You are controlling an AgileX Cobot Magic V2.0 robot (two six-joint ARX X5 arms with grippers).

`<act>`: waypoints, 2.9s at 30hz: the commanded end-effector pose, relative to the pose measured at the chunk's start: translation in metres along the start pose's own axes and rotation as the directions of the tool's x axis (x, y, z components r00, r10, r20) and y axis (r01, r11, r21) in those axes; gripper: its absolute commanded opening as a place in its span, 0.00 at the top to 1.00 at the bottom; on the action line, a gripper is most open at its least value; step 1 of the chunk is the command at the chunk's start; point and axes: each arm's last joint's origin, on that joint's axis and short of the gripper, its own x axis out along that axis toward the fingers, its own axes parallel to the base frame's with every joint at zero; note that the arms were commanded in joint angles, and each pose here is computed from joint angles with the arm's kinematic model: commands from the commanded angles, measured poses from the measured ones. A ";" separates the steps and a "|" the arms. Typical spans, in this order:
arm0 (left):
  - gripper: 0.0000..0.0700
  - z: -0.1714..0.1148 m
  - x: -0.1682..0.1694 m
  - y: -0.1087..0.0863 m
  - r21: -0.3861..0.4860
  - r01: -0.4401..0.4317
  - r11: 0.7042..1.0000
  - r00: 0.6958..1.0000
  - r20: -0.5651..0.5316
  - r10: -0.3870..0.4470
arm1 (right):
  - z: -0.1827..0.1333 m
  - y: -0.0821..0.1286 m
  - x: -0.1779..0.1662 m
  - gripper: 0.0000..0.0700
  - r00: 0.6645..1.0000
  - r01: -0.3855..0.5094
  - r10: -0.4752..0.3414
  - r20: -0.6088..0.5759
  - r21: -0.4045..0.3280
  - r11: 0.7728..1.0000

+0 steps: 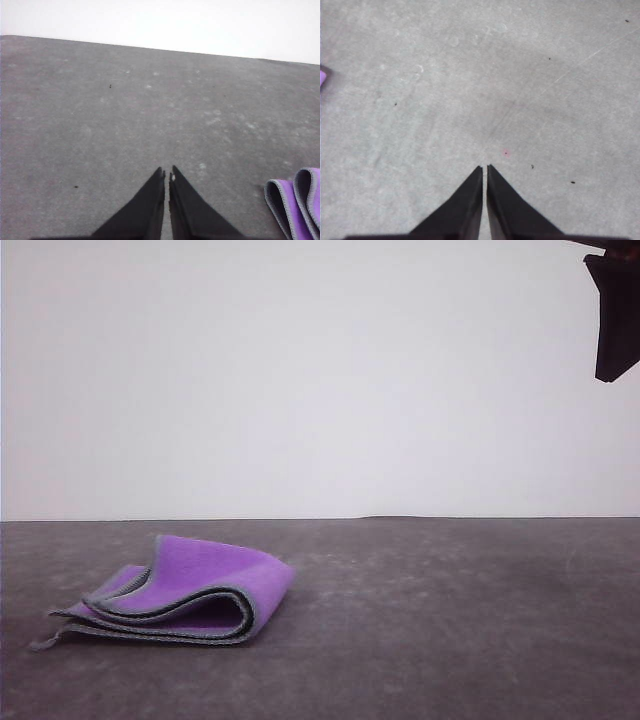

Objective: Fold clothes

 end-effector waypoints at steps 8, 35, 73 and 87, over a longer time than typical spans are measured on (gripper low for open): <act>1.00 -0.007 0.002 0.001 -0.002 -0.007 1.000 1.000 -0.024 0.007 | -0.007 -0.010 -0.030 0.99 0.910 0.102 -0.074 0.408 -0.046 0.994; 1.00 -0.007 0.002 0.001 -0.002 -0.007 1.000 1.000 -0.024 0.007 | -0.193 -0.015 0.043 0.99 0.694 0.238 -0.272 0.667 0.144 0.960; 1.00 -0.007 0.002 0.001 -0.002 -0.007 1.000 1.000 -0.025 0.007 | -0.201 -0.023 0.047 0.99 0.661 0.253 -0.365 0.655 0.262 0.931; 1.00 -0.007 0.002 0.001 -0.003 -0.007 1.000 1.000 -0.025 0.007 | -0.201 -0.023 0.047 0.99 0.662 0.253 -0.364 0.655 0.262 0.931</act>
